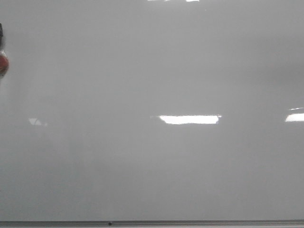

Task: Write number 9 on whiteboard

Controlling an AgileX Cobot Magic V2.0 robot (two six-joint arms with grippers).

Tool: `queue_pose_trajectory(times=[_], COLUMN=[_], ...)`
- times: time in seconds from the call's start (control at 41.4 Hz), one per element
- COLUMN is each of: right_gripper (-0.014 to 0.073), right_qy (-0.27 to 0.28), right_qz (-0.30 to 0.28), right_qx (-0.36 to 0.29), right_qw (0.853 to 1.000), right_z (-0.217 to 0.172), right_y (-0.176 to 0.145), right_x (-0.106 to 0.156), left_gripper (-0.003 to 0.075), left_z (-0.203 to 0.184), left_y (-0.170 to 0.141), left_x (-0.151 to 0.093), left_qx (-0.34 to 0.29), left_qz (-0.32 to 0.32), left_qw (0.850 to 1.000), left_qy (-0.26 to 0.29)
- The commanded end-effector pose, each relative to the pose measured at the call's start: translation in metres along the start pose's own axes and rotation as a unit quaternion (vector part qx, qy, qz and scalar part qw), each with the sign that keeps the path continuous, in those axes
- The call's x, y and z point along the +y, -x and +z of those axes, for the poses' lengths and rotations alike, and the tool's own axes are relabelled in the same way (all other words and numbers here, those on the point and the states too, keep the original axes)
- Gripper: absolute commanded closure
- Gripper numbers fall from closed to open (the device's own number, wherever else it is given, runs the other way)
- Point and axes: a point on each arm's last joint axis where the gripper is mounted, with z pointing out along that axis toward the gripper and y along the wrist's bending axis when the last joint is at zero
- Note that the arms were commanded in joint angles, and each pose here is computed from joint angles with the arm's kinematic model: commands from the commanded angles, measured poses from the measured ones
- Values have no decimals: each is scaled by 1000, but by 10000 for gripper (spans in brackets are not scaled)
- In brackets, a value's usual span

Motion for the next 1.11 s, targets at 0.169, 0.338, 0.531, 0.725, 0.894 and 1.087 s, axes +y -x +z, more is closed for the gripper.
queue_pose_trajectory(times=[0.169, 0.338, 0.531, 0.725, 0.894, 1.087], right_gripper=[663, 663, 663, 651, 458, 50], right_qy=[-3, -4, -5, -4, -4, -4], right_qz=[-1, 0, 1, -3, -3, -4], right_qx=[39, 106, 177, 239, 260, 259], right_qw=[999, 994, 984, 971, 966, 966], right_z=[34, 49, 67, 81, 87, 87], right_y=[19, 6, -12, -26, -32, -31], right_x=[0, -1, -1, -2, -2, -2], left_gripper=[739, 739, 739, 739, 699, 333], left_z=[42, 60, 75, 88, 99, 120], left_y=[11, -10, -28, -37, -45, -57], left_x=[0, 0, 0, -1, -1, -6], left_qx=[111, 208, 282, 311, 328, 337], left_qz=[0, 1, 1, -1, 1, -2], left_qw=[994, 978, 959, 950, 945, 941], left_qy=[4, 7, 9, 8, 7, -18])
